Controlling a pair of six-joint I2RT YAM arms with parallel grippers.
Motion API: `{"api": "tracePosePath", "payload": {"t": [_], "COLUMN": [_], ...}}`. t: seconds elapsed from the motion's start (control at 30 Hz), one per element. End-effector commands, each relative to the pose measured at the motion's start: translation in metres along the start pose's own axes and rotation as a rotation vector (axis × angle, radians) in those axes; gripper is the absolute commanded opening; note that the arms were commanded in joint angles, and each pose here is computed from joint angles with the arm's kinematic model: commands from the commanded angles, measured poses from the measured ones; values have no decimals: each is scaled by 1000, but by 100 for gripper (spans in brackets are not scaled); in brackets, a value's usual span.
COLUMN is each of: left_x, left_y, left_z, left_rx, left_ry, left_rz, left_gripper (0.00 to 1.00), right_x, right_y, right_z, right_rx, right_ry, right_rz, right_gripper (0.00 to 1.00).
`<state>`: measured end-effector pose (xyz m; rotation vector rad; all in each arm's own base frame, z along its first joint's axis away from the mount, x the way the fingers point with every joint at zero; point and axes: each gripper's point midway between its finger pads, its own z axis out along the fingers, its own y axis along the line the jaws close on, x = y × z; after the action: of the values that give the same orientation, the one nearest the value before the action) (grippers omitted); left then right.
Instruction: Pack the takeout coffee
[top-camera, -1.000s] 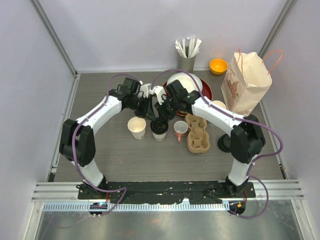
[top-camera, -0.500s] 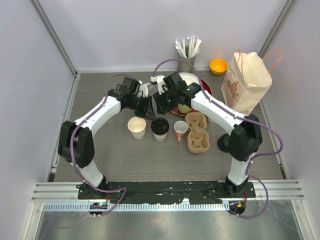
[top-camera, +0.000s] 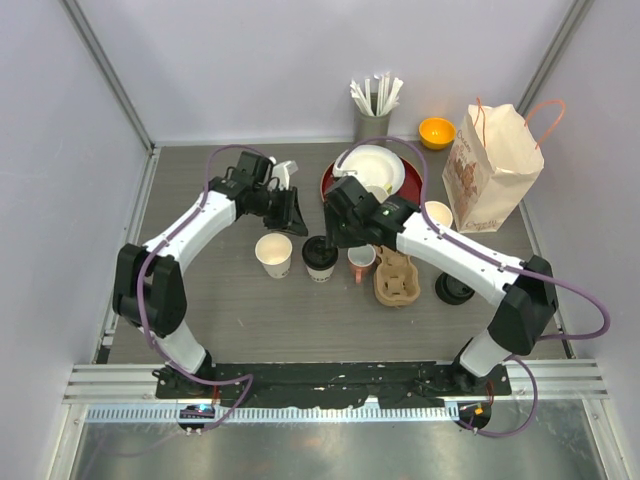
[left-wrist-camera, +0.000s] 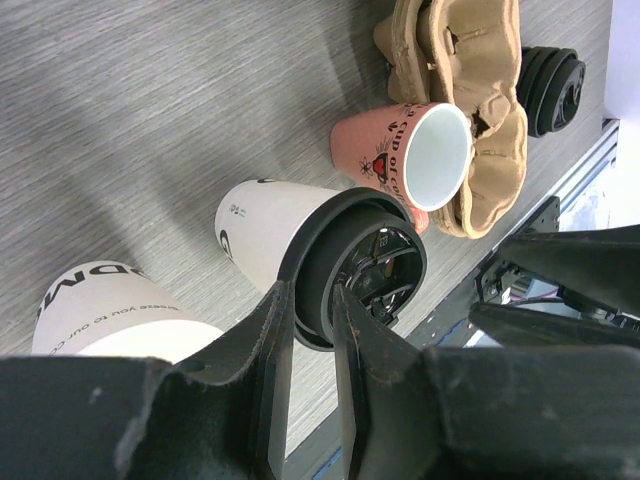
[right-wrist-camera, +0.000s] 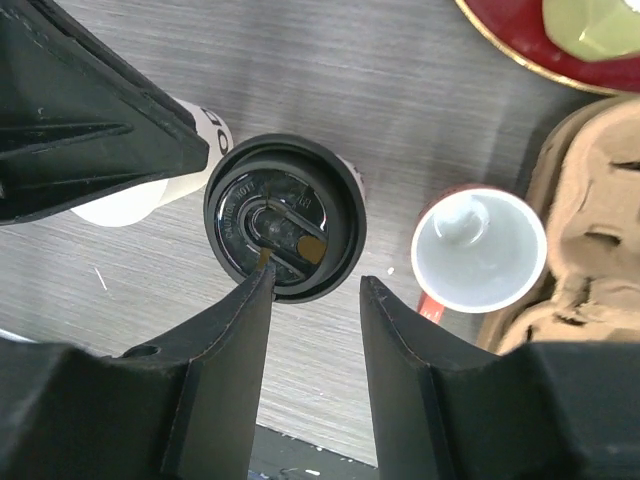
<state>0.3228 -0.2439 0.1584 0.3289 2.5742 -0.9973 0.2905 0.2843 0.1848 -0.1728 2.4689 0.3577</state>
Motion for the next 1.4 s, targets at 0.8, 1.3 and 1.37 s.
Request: {"api": "tracePosePath", "payload": {"t": [0.8,1.3,1.37], "left_x": [6,20,23], "left_y": [-1,0,2], "left_z": [10,11,11], "left_rx": [-5,5,2], "left_ry": [9,49,52], "left_rz": [21,-1,-13], "left_gripper": [23,22,21], "right_x": [25,1,3], "right_y": [9,-1,0], "right_z": [31,38,42], "right_rx": [-9,16,12], "right_ry": [63,46,60], "right_rz": [94,-29,-56], "right_gripper": [35,24,24]}}
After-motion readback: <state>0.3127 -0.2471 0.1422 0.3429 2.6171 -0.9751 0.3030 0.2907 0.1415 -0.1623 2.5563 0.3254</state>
